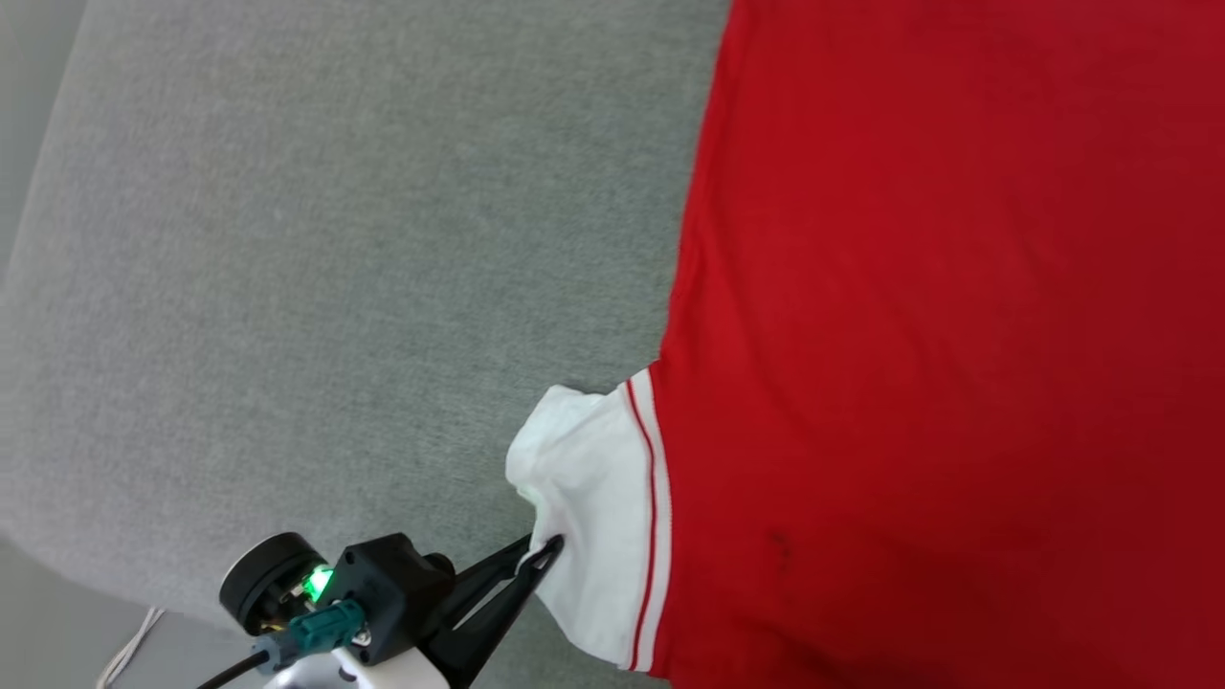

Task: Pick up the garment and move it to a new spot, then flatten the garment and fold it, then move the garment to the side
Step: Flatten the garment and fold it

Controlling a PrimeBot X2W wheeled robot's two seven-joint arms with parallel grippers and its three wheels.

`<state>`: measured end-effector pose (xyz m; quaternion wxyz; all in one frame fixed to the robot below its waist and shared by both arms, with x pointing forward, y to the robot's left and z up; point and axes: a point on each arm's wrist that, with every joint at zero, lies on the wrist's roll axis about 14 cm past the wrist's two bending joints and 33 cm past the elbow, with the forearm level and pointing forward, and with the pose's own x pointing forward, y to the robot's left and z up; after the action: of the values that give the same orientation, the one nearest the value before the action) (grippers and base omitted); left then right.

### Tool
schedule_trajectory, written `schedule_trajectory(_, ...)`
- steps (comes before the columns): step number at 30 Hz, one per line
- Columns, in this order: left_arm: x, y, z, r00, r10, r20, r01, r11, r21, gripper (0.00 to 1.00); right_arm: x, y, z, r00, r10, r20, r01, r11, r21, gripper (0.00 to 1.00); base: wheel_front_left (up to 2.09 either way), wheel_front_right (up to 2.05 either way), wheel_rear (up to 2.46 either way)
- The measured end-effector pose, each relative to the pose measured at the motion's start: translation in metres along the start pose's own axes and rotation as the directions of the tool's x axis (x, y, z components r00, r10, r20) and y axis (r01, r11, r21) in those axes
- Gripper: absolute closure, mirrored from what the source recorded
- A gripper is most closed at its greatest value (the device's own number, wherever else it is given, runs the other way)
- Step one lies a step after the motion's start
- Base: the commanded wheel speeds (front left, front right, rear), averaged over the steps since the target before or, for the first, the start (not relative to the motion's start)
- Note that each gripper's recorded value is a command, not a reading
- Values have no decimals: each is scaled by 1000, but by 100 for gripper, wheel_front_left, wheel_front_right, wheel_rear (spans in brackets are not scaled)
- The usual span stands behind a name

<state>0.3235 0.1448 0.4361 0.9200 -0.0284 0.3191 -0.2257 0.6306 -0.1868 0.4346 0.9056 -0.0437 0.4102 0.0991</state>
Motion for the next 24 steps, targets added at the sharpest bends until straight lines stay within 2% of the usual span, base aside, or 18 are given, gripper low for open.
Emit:
schedule_trajectory(4, 2, 6, -5, 999, 34, -13, -34, 999, -34, 100, 37, 7, 3, 1000, -3, -31, 3, 1000, 3, 0, 0, 0, 0)
schedule_trajectory(9, 5, 14, -15, 997, 74, -36, -77, 994, -74, 100, 75, 14, -14, 994, -10, -113, 7, 1000, -26, 0, 0, 0, 0)
schedule_trajectory(16, 8, 23, -21, 994, 100, -50, -104, 991, -79, 100, 96, 25, -23, 989, 14, -150, -21, 999, -47, 0, 0, 0, 0)
schedule_trajectory(17, 9, 24, -20, 993, 103, -48, -107, 991, -77, 100, 97, 26, -24, 988, 15, -155, -24, 998, -53, 62, 0, 0, 0)
schedule_trajectory(18, 9, 25, -20, 993, 106, -49, -109, 991, -75, 100, 96, 27, -24, 987, 17, -157, -26, 998, -55, 100, 0, 0, 0)
schedule_trajectory(24, 9, 28, -17, 994, 109, -29, -111, 992, -65, 100, 89, 28, -28, 986, 28, -163, -39, 997, -62, 100, 0, 0, 0)
